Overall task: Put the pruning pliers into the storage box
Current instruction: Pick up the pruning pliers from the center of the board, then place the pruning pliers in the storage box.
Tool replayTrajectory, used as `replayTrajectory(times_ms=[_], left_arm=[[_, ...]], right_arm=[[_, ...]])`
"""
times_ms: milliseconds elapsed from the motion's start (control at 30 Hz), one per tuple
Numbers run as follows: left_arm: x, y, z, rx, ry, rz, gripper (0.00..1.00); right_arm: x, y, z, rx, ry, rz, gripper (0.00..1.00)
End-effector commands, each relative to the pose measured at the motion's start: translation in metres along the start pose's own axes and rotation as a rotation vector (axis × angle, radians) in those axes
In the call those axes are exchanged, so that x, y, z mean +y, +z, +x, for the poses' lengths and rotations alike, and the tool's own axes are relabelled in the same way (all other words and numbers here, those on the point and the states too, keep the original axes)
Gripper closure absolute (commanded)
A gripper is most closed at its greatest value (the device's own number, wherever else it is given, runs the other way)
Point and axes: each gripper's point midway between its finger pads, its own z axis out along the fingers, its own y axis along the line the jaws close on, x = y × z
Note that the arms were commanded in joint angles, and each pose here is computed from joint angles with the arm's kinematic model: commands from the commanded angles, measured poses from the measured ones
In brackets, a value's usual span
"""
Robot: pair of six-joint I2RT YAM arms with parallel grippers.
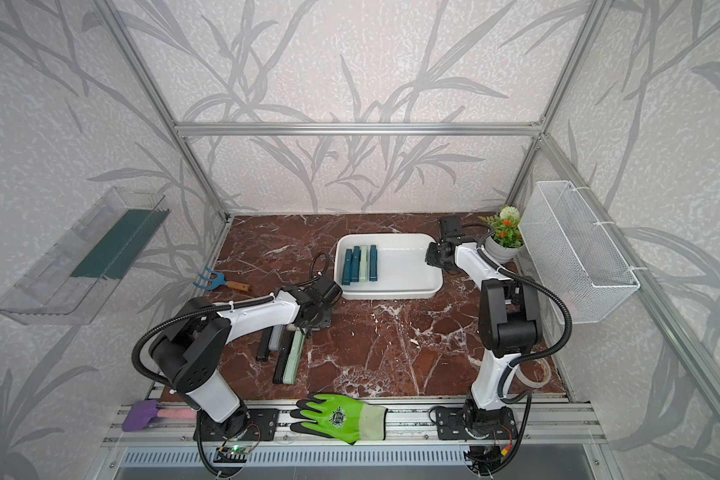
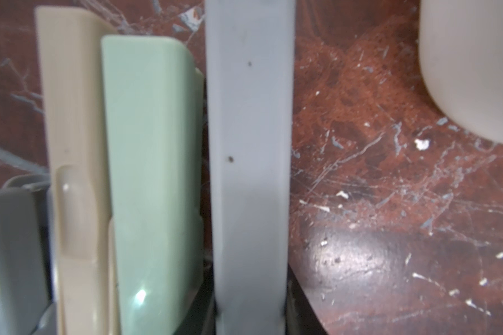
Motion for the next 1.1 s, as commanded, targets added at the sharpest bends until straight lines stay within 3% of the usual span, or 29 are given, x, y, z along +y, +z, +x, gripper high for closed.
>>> replayTrajectory(times_ms=[0, 233, 467, 567, 767, 933, 1067], left_arm=[[0.003, -0.035, -0.023, -0.080, -0.007, -0.004, 0.83], [0.002, -0.094, -0.059, -0.199, -0.013, 0.055, 0.85], [-0.056, -0.129, -0.121, -0.307, 0.055, 0.209, 0.85], [-0.086, -0.132, -0.144, -0.333, 0.085, 0.264, 0.85], [-0.161, -0.131, -0.180, -0.367, 0.151, 0.382, 0.84], [-0.211, -0.114, -0.189, -0.336, 0.183, 0.434, 0.84], [-0.230, -0.098, -0.190, -0.300, 0.170, 0.450, 0.83]], right_arm=[[-0.007, 0.010, 0.013, 0.041, 0.013, 0.010, 0.66], [-0.007, 0.015, 0.019, 0.055, 0.015, -0.009, 0.69], [-0.004, 0.016, 0.023, 0.063, 0.023, -0.041, 0.77], [-0.003, 0.013, 0.024, 0.071, 0.013, -0.046, 0.79], [0.000, -0.022, 0.001, -0.008, -0.034, -0.025, 0.71], [-0.017, -0.036, -0.008, -0.045, -0.058, 0.066, 0.70], [-0.031, -0.030, -0.002, -0.022, -0.070, 0.114, 0.69]])
